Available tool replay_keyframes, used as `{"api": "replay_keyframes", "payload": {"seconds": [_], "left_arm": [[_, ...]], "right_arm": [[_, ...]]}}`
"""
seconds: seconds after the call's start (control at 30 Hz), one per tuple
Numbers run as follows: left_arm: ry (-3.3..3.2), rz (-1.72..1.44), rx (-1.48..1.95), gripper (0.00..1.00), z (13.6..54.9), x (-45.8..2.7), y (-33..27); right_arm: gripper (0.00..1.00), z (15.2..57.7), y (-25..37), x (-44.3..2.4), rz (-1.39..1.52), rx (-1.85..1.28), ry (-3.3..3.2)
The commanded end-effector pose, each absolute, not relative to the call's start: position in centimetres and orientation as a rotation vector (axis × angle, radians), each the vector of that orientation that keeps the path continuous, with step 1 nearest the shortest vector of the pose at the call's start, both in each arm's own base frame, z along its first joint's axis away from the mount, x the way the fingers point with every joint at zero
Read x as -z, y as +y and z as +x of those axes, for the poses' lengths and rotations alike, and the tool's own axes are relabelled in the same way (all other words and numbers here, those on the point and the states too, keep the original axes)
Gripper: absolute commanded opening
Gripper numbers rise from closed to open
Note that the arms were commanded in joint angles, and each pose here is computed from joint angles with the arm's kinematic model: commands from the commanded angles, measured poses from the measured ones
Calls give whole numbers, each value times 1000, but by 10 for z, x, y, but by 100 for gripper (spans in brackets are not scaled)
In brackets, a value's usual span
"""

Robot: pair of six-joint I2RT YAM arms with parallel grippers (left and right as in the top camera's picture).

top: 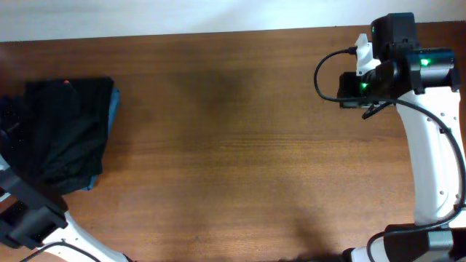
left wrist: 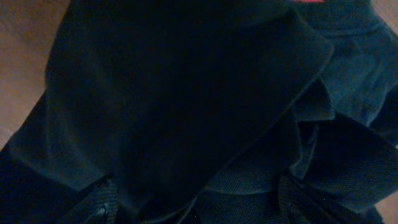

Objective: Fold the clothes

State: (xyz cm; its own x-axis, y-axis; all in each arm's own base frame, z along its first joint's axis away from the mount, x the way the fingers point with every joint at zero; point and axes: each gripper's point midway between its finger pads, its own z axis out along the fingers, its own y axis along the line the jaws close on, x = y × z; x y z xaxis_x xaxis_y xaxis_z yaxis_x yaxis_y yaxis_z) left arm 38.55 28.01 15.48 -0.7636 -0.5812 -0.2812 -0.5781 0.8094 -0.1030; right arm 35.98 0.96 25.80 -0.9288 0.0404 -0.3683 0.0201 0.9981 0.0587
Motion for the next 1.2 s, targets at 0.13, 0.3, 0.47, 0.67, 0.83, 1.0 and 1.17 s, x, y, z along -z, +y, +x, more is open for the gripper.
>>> {"api": "replay_keyframes", "payload": {"seconds": [0.13, 0.3, 0.47, 0.67, 0.83, 1.0, 1.17], "left_arm": [[2749, -596, 105, 81, 399, -151, 251], [2772, -525, 90, 82, 406, -150, 240], [2794, -509, 53, 81, 406, -149, 236], [2805, -514, 18, 81, 404, -148, 239], [2825, -521, 1, 80, 400, -143, 240], [2848, -531, -26, 80, 397, -127, 243], [2859, -537, -13, 50, 396, -115, 241]], "right_arm": [[47, 359, 8, -257, 45, -82, 2765], [46, 359, 8, -257, 45, -82, 2765], [46, 359, 8, -257, 45, -82, 2765], [47, 359, 8, -257, 45, -82, 2765], [46, 359, 8, -257, 45, -82, 2767], [46, 358, 8, -256, 45, -82, 2768], [46, 358, 8, -256, 45, -81, 2768]]}}
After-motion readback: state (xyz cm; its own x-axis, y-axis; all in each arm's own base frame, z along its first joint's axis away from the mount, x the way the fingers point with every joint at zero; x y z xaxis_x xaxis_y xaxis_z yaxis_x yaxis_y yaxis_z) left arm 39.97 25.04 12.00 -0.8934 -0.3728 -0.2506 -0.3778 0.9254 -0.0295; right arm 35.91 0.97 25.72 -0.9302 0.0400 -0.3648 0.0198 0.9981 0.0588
